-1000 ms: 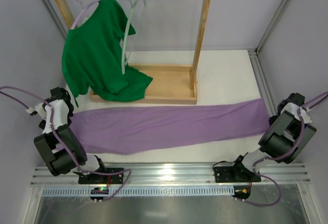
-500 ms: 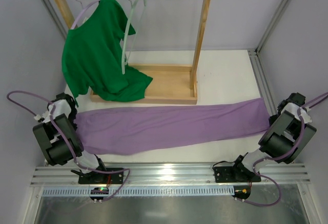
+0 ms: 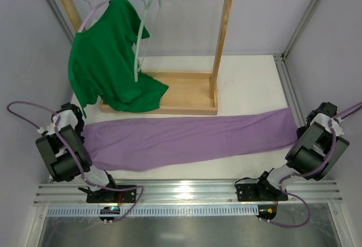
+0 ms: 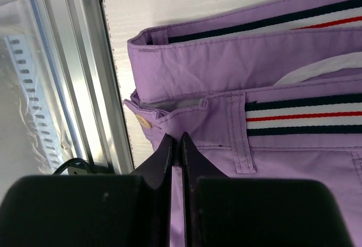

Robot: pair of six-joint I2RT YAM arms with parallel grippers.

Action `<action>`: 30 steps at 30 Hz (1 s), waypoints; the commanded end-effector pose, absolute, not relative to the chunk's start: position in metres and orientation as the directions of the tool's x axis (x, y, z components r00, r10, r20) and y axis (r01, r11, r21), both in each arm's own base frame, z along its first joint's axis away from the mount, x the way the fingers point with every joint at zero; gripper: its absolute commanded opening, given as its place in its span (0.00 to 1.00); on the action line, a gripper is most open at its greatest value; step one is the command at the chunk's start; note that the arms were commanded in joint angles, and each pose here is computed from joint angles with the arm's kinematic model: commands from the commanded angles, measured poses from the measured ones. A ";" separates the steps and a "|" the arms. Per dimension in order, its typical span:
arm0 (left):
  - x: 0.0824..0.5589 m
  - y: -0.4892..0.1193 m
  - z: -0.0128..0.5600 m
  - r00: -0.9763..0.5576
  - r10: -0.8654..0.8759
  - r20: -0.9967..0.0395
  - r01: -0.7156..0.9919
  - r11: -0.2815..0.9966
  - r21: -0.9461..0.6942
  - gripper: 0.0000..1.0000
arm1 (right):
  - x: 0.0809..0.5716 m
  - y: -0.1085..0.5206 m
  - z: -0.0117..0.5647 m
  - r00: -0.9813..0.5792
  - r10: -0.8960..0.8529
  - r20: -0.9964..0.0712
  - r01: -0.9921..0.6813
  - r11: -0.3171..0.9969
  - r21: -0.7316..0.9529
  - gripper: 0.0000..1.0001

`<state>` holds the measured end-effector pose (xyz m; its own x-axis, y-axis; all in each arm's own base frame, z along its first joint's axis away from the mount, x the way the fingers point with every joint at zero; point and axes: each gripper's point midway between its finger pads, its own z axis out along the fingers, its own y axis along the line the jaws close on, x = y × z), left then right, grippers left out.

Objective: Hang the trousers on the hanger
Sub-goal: Fold the trousers

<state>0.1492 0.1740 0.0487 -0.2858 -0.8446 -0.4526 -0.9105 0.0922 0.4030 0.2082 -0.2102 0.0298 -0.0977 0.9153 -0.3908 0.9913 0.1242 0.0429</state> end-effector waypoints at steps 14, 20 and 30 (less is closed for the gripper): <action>0.136 0.208 0.080 -0.297 -0.761 -0.576 -0.887 -0.004 0.461 0.01 | 0.188 -0.237 0.048 -0.054 0.870 -0.491 0.998 0.033 -0.052 0.04; 0.133 0.215 0.092 -0.290 -0.738 -0.609 -0.892 -0.023 0.452 0.01 | 0.173 -0.243 0.055 -0.011 0.838 -0.546 0.997 -0.036 -0.075 0.04; 0.168 0.206 0.115 -0.237 -0.798 -0.554 -0.948 0.066 0.310 0.38 | 0.203 -0.229 0.062 -0.071 0.881 -0.469 0.994 0.104 0.044 0.18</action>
<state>0.1560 0.1990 0.0874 -0.2873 -0.8175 -0.4992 -0.9163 0.0828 0.3918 0.1848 -0.2078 0.0340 -0.1216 0.9145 -0.3859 0.9926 0.1119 -0.0476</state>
